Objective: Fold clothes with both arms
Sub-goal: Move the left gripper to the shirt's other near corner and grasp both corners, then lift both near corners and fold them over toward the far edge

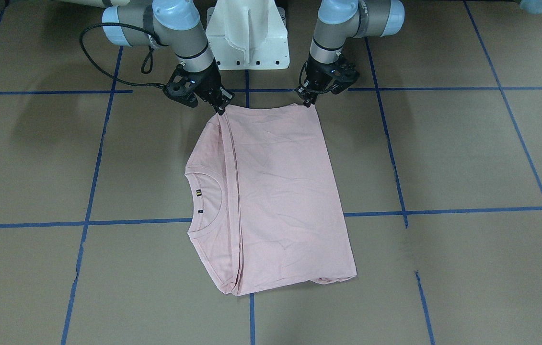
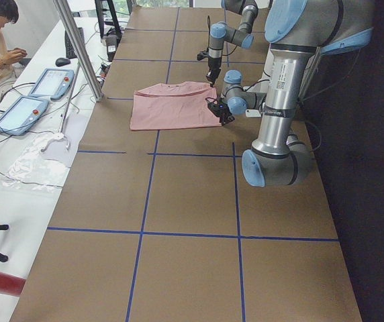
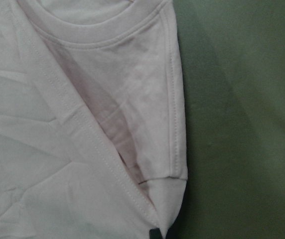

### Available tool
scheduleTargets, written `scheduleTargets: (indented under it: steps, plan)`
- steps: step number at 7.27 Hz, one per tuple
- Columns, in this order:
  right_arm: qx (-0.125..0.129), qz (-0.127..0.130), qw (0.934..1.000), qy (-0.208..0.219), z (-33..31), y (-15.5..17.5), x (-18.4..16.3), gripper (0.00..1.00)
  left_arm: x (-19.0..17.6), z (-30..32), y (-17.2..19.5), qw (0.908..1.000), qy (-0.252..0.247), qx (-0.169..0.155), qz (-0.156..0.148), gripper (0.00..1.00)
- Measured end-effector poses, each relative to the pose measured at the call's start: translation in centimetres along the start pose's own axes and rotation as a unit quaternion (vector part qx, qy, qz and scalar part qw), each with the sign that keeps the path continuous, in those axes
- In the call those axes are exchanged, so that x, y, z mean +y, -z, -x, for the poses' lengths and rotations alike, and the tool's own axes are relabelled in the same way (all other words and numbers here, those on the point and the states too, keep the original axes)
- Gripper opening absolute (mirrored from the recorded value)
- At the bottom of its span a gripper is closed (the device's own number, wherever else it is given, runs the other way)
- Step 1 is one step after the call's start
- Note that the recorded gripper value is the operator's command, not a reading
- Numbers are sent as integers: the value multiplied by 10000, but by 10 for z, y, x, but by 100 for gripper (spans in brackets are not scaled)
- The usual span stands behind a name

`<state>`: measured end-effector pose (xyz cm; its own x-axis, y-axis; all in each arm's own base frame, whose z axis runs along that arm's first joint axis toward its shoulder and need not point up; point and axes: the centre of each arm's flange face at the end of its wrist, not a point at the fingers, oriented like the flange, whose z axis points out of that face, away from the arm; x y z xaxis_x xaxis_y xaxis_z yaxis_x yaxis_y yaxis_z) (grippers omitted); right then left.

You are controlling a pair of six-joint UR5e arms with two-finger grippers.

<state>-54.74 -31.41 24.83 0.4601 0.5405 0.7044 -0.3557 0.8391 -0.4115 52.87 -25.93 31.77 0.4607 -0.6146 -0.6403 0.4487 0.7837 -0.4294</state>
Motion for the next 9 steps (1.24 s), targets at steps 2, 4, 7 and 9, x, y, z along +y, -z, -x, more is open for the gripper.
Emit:
scheduleTargets:
  steps: [2, 4, 7, 9]
  plan:
    - [33, -22, 10000, -7, -6, -3, -3, 0, 0, -1, 1, 10000, 5, 23, 1, 0]
    - [-23, -9, 10000, -9, -7, 3, -3, 0, 2, -3, 17, 9999, -1, 143, 72, 0]
    - [-241, 206, 9992, -231, -37, 59, 19, 0, 16, -11, 81, 9984, -39, 485, 301, 0]
    - [-193, 194, 9988, -403, -49, 120, 29, 0, 25, -14, 159, 9962, -95, 678, 539, 0]
